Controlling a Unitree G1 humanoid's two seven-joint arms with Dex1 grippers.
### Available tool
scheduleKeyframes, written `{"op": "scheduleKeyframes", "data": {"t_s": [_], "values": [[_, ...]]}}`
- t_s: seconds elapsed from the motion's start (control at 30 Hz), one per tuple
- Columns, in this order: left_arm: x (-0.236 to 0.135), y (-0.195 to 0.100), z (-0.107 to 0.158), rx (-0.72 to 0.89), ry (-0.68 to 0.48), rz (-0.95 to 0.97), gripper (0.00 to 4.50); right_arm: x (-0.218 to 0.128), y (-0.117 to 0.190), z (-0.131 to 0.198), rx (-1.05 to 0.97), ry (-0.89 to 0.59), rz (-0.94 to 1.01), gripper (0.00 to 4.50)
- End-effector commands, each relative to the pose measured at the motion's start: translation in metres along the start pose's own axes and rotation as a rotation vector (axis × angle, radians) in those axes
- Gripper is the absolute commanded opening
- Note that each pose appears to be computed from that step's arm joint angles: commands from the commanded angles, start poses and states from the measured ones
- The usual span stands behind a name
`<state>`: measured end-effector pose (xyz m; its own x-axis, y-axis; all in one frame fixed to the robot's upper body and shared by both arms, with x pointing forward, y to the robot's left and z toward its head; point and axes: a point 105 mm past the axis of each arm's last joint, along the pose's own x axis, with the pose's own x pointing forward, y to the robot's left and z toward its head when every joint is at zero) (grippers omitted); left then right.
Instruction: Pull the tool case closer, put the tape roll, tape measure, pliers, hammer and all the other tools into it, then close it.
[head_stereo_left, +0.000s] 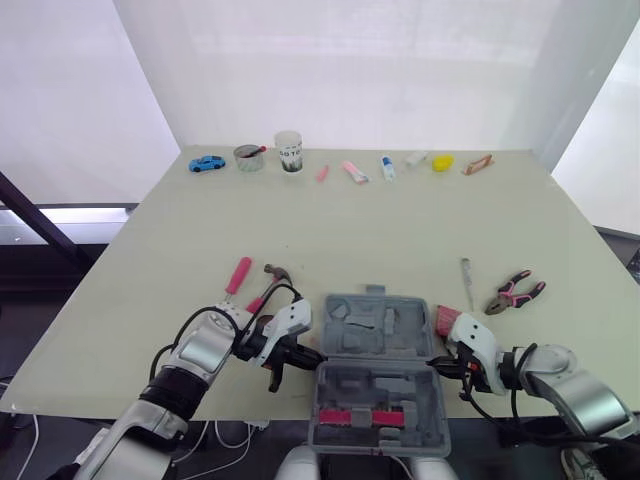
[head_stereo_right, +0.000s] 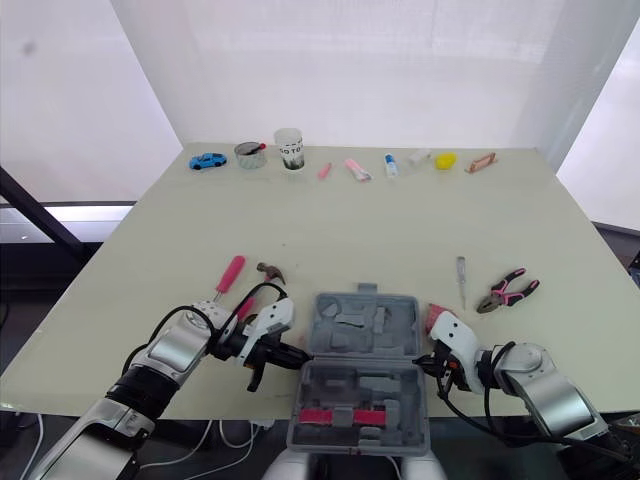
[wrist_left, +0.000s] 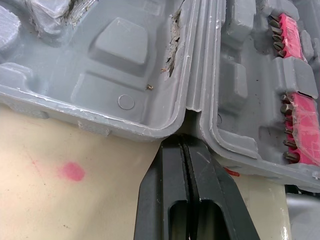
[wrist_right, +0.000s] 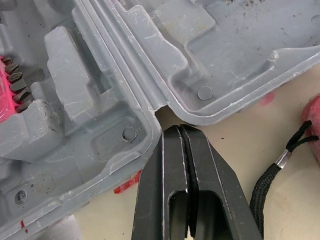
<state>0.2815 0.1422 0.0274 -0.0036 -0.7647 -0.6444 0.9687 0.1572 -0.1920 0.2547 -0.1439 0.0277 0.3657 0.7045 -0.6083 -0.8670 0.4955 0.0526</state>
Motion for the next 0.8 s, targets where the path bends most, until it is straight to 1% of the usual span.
{"op": "scheduleKeyframes", "data": {"t_s": [0.03, 0.8], "values": [[0.0025, -0.0048, -0.0177, -0.047, 0.064, -0.02, 0.03, -0.0002, 0.0048, 0.007, -0.023, -0.029, 0.011, 0.0], [0.0061, -0.0089, -0.0166, -0.041, 0.069, -0.047, 0.03, -0.0016, -0.0019, 0.0055, -0.024, -0.029, -0.016, 0.0]]}}
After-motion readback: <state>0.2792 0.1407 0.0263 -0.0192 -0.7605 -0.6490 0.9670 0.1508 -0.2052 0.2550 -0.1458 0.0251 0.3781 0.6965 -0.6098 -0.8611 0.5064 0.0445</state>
